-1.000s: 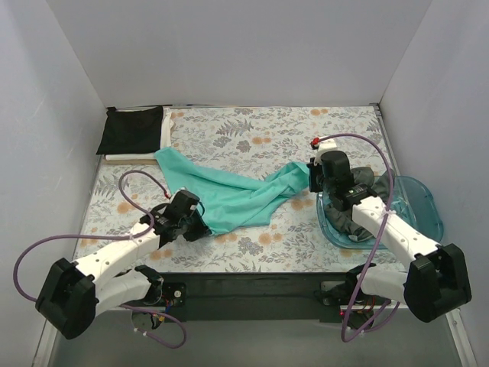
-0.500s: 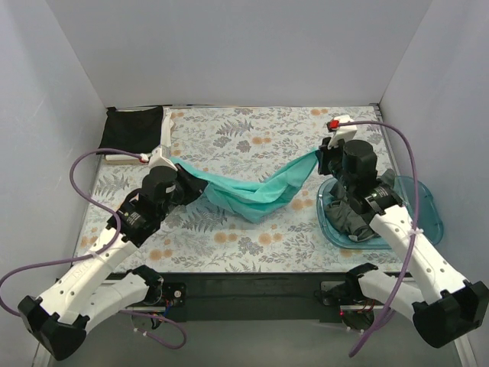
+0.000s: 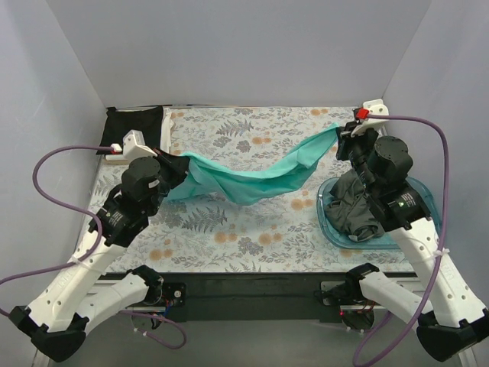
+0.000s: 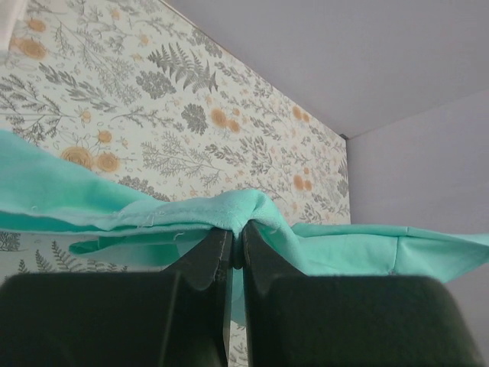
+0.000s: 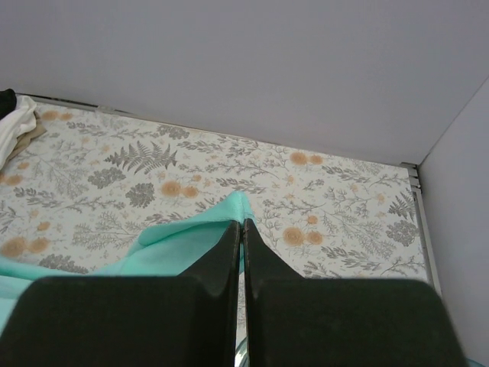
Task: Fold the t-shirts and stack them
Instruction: Flatten the tshirt out
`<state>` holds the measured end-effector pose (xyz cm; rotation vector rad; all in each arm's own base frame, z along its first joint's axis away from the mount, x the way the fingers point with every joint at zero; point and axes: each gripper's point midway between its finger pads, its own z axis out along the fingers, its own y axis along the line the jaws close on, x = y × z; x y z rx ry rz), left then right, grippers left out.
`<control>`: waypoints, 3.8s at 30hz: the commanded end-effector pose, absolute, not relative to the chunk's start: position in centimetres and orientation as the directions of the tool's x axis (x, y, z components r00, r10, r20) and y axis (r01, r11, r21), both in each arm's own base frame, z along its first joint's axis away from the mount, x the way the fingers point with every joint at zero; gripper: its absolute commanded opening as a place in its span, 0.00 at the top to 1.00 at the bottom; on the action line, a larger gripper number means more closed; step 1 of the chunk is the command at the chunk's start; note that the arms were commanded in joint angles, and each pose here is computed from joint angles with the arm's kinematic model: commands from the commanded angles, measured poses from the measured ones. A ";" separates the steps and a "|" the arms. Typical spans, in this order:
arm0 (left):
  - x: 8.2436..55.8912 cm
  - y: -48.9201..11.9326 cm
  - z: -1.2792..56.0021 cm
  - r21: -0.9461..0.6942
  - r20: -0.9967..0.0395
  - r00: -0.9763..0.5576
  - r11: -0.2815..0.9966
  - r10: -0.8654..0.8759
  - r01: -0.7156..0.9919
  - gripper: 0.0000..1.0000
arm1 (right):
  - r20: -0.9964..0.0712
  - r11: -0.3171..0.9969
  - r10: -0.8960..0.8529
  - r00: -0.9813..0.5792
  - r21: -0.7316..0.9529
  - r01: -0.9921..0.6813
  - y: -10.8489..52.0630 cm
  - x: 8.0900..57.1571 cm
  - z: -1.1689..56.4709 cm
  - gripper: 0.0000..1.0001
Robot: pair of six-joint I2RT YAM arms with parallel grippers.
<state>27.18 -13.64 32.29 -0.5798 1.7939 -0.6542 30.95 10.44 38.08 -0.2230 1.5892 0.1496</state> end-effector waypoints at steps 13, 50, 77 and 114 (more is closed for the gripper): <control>29.6 -15.5 19.6 -0.501 -0.659 -0.488 0.818 -0.572 -0.283 1.00 | -0.975 0.990 -0.067 -0.212 -0.039 -0.133 9.2 32.0 29.3 0.99; 23.7 -14.1 11.7 -0.409 -0.510 -0.655 0.827 -0.558 -0.386 0.21 | -0.894 0.991 -0.126 -0.430 -0.095 -0.094 8.7 32.6 19.6 0.99; 26.6 -17.7 9.9 -0.507 -0.459 -0.649 0.779 -0.607 -0.370 0.38 | -0.886 0.990 -0.134 -0.444 -0.102 -0.096 8.7 32.6 19.0 0.99; 30.0 -17.7 15.0 -0.615 -0.508 -0.489 0.696 -0.709 -0.370 0.56 | -0.883 0.990 -0.136 -0.449 -0.100 -0.105 8.8 32.5 18.7 0.99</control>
